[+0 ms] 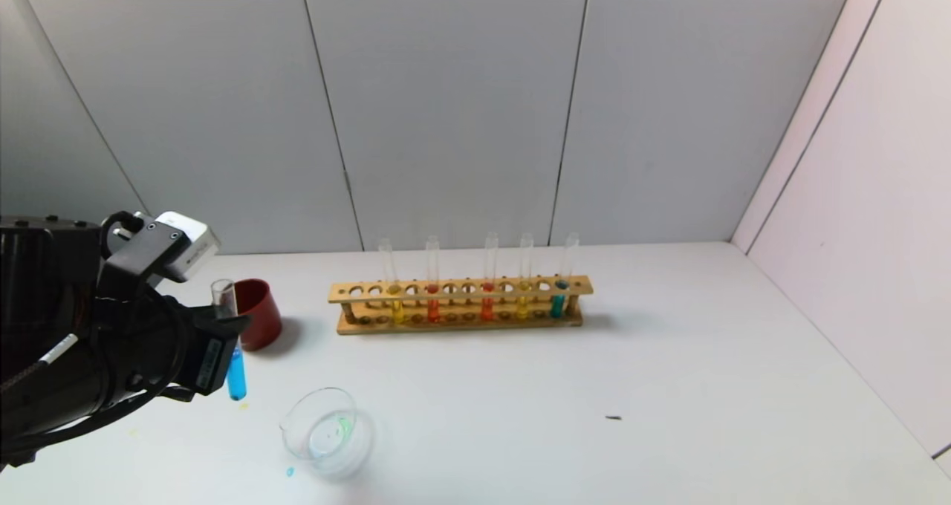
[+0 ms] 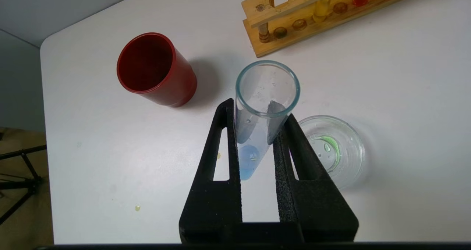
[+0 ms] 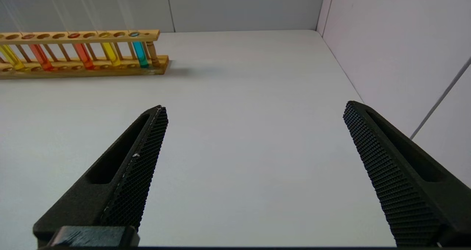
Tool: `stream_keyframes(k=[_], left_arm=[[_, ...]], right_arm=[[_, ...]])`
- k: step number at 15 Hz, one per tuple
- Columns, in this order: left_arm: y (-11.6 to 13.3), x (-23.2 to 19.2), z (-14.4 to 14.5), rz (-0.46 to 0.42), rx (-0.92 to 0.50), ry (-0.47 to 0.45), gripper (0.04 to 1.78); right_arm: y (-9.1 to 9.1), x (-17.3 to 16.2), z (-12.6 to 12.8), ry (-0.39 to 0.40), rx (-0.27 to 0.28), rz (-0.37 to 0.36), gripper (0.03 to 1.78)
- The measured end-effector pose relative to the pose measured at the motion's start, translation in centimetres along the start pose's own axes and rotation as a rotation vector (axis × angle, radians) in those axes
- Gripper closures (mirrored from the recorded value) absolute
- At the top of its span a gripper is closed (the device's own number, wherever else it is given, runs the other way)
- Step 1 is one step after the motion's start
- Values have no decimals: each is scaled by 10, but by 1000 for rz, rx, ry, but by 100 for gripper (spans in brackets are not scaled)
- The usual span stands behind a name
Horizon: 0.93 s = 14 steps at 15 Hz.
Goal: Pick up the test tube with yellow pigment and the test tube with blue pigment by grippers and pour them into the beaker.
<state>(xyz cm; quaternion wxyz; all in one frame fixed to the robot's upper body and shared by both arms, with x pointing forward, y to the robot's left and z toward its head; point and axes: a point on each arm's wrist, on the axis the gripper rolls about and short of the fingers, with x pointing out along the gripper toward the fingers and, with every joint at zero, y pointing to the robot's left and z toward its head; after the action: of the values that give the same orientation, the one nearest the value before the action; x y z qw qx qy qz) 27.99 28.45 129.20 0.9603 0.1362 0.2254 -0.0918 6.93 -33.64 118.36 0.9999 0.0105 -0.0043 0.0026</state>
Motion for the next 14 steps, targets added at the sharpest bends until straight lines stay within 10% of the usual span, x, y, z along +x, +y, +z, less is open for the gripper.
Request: stream_keyframes(k=[14], left_arm=[[-4, 4, -16, 33, 256, 185, 151]], right_arm=[[0, 0, 0, 0, 0, 0, 7]])
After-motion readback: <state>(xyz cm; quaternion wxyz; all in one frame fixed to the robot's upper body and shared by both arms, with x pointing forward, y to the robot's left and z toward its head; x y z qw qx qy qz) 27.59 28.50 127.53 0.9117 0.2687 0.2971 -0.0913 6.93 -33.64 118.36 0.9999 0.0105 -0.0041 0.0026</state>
